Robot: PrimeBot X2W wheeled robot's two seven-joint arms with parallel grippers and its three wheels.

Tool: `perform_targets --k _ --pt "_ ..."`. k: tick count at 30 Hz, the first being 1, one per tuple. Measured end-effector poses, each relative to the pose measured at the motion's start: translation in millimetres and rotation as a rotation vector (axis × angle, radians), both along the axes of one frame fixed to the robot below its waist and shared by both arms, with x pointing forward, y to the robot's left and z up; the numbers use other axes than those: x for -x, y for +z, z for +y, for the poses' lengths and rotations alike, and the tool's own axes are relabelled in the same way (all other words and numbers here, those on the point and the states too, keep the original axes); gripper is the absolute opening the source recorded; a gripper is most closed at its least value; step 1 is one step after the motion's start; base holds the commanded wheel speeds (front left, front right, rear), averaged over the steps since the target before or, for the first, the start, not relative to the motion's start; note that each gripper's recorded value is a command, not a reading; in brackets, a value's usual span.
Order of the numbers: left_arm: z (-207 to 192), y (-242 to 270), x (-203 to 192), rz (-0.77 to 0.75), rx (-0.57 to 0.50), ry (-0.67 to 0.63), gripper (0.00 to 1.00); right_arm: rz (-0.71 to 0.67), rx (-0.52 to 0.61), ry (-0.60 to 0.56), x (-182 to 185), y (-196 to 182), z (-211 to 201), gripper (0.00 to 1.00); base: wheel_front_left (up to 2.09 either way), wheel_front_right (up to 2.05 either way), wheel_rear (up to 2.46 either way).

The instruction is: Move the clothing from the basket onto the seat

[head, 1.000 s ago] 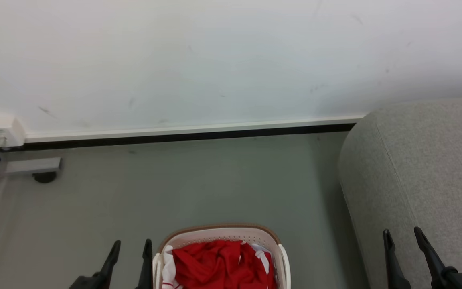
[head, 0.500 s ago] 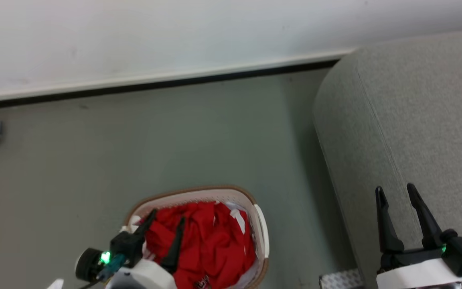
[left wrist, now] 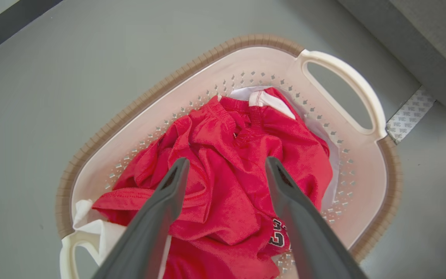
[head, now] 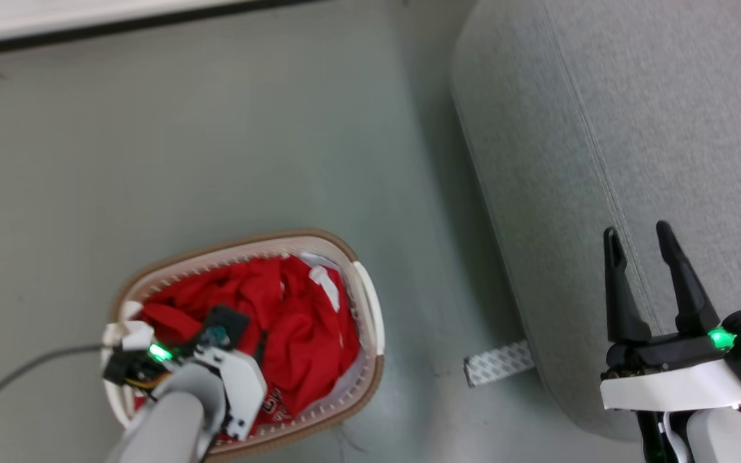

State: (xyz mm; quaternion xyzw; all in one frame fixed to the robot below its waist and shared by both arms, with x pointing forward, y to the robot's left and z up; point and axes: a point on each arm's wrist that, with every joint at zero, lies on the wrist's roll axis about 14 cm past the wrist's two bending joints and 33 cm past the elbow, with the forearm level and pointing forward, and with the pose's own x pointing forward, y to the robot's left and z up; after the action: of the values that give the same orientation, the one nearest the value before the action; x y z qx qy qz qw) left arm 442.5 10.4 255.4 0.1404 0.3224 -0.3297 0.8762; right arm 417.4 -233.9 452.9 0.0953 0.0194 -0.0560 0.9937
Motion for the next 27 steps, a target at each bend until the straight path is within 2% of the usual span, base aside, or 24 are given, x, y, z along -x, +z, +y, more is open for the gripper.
perform_targets --k 10,18,19,20,21,24,27 --pt "11 -72 -10 0.120 -0.235 -0.108 1.00 0.072 -0.007 -0.045 -4 -28 -15 1.00 0.00 0.00 0.00" --pt "28 -117 -13 0.206 -0.372 -0.152 1.00 0.111 -0.019 -0.029 -16 -48 -11 1.00 0.00 0.00 0.00" --pt "30 -122 -13 0.217 -0.381 -0.151 0.69 0.114 -0.019 -0.028 -17 -50 -11 1.00 0.00 0.00 0.00" --pt "33 -126 -13 0.224 -0.394 -0.145 0.46 0.116 -0.021 -0.028 -18 -51 -11 1.00 0.00 0.00 0.00" --pt "34 -129 -13 0.233 -0.403 -0.145 0.00 0.120 -0.021 -0.026 -18 -53 -11 1.00 0.00 0.00 0.00" --pt "30 -133 -13 0.236 -0.386 -0.135 0.00 0.133 -0.027 -0.016 -17 -57 -7 1.00 0.00 0.00 0.00" --pt "22 -123 -19 0.216 -0.303 -0.076 0.00 0.135 -0.034 -0.013 -16 -57 -5 1.00 0.00 0.00 0.00"
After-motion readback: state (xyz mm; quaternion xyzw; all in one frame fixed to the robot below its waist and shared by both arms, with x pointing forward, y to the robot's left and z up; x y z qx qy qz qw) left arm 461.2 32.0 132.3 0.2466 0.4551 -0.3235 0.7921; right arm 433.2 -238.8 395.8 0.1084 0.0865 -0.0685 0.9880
